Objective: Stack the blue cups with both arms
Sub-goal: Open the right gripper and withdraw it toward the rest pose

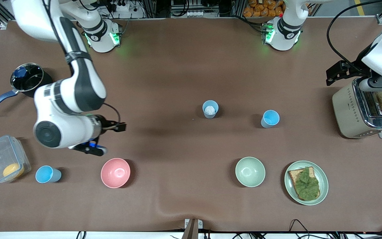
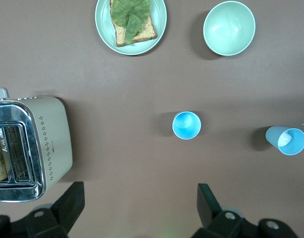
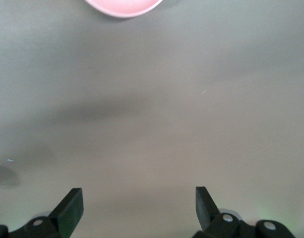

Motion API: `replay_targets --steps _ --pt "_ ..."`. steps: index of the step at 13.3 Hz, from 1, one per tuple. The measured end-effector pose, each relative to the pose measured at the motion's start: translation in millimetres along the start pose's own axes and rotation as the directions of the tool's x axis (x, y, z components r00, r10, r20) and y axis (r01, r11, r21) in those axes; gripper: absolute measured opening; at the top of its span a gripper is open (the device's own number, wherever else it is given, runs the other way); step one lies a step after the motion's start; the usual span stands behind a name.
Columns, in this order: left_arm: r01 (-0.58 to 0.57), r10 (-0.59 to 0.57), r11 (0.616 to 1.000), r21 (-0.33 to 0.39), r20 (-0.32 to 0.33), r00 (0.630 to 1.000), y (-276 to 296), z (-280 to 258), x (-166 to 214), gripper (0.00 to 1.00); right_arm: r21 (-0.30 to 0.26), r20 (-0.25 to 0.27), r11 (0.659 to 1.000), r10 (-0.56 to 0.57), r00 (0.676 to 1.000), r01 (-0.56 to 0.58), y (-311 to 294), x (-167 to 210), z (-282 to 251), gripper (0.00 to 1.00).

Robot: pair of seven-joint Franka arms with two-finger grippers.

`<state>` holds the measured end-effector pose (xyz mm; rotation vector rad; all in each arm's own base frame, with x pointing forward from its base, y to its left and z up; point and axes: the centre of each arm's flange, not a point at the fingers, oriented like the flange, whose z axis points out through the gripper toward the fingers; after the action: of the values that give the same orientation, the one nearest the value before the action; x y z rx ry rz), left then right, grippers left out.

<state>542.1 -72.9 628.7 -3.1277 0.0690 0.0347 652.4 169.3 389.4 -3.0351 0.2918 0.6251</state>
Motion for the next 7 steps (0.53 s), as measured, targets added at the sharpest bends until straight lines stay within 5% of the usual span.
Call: replay_targets --steps 7 --pt "-0.029 0.029 1.0 -0.003 -0.046 0.999 16.6 -3.7 3.2 1.0 -0.044 -0.064 0.996 -0.08 0.995 0.077 120.4 3.8 -56.9 1.0"
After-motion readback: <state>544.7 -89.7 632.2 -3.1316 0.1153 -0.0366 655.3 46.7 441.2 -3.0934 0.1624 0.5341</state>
